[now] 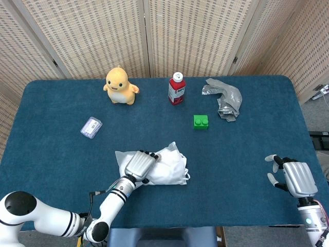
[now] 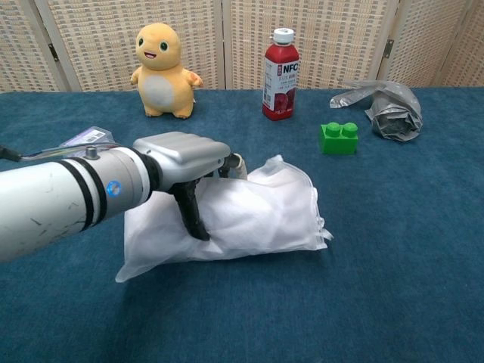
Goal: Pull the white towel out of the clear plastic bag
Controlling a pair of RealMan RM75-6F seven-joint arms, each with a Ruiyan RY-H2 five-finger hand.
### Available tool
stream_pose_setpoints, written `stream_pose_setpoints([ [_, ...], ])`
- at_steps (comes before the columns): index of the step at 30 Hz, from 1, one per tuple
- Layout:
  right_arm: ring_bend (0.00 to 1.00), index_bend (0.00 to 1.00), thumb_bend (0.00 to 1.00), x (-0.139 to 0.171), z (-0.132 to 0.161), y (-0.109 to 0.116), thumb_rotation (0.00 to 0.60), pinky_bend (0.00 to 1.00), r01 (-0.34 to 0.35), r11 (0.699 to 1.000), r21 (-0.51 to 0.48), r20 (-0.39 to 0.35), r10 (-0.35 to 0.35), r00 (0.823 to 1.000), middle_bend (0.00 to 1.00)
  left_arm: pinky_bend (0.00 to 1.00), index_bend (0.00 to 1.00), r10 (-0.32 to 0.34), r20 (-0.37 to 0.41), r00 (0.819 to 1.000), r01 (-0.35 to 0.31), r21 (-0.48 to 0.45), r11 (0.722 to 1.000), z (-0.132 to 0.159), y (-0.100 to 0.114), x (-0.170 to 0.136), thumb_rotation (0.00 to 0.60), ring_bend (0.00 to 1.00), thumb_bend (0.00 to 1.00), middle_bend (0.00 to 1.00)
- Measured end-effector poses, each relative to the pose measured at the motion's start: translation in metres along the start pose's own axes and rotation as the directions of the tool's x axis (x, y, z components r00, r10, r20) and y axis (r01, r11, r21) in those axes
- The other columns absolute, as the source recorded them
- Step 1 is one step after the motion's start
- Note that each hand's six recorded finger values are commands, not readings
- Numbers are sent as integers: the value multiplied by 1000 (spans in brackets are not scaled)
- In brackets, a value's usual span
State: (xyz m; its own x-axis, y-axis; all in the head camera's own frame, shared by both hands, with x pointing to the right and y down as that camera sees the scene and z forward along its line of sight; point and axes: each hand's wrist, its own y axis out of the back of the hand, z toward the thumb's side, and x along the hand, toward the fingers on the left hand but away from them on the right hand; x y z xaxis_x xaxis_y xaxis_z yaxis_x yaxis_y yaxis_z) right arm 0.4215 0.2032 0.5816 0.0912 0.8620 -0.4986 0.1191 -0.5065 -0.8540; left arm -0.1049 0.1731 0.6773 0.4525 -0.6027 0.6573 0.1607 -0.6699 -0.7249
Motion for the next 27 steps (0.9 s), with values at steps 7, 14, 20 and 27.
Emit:
stream_pose_setpoints([
  [7,492,392,290,-3,4,-1,600,566,3,1000,-10,-11,-3,1000,589,524,491,128,33,991,-128,-9,992,2,7,-1,600,568,0,662],
  [14,492,393,263,-10,13,5,600,566,39,998,-56,-38,-41,998,569,530,499,241,76,968,-240,-17,971,1,22,-13,600,573,0,668],
  [20,400,393,186,-15,24,11,600,566,71,992,-101,-68,-78,995,389,530,499,295,107,950,-295,-11,955,0,36,-25,600,573,0,668],
  [27,210,393,97,-27,46,17,600,411,106,980,-169,-129,-128,983,215,530,496,340,156,928,-351,48,935,4,51,-38,600,573,0,668],
])
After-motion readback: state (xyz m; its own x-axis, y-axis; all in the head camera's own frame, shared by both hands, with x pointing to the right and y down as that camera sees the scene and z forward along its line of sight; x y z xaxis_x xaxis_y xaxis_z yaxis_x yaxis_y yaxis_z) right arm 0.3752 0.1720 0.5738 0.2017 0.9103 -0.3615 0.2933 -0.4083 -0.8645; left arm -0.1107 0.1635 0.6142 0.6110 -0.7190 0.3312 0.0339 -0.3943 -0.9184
